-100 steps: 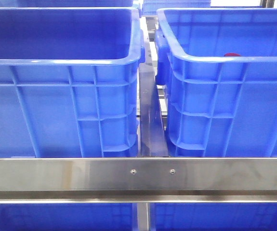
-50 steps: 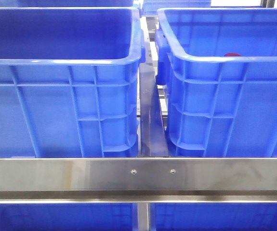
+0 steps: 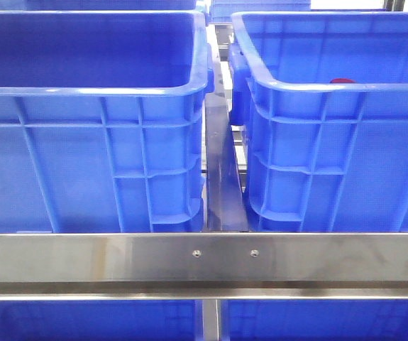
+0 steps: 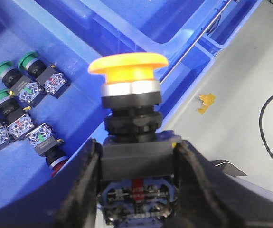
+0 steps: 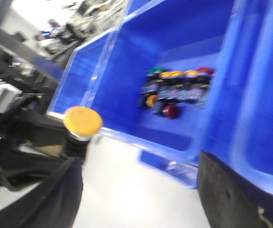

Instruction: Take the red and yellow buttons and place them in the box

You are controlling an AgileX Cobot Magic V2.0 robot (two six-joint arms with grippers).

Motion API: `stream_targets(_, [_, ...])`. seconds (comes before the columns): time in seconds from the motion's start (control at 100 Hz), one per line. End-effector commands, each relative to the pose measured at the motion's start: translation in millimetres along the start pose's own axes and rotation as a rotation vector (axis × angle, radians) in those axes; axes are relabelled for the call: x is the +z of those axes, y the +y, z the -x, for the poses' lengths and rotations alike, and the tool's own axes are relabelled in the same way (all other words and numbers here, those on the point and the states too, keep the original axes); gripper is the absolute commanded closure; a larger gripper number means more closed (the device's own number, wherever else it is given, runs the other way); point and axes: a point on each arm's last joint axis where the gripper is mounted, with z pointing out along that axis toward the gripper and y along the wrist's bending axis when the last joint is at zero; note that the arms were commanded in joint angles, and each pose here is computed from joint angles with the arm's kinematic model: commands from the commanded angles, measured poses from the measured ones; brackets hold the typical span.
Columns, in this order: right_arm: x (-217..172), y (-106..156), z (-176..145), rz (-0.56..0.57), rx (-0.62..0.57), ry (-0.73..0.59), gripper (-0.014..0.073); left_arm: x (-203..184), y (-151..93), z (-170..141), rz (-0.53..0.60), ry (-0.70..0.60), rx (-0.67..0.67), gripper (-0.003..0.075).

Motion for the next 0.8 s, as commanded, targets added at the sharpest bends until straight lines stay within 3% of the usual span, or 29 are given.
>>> stream_targets(0.0, [8.5,12.5,14.3,0.123,0.030,-0.029,0.0064,-15.8,-2.5,10.9,-0.007,-0.111,0.004,0.0739])
stream_targets(0.31, [61.9,23.2,20.1,0.212,0.055,0.123,0.0064,-15.7,-2.5,10.5,-0.007,-0.107,0.004,0.0739])
stream_targets(0.79, [108.6,37.5,21.2,0.321,0.119,0.214,0.0064,-15.7,-2.5,10.3,-0.007,-0.106,0.004,0.0739])
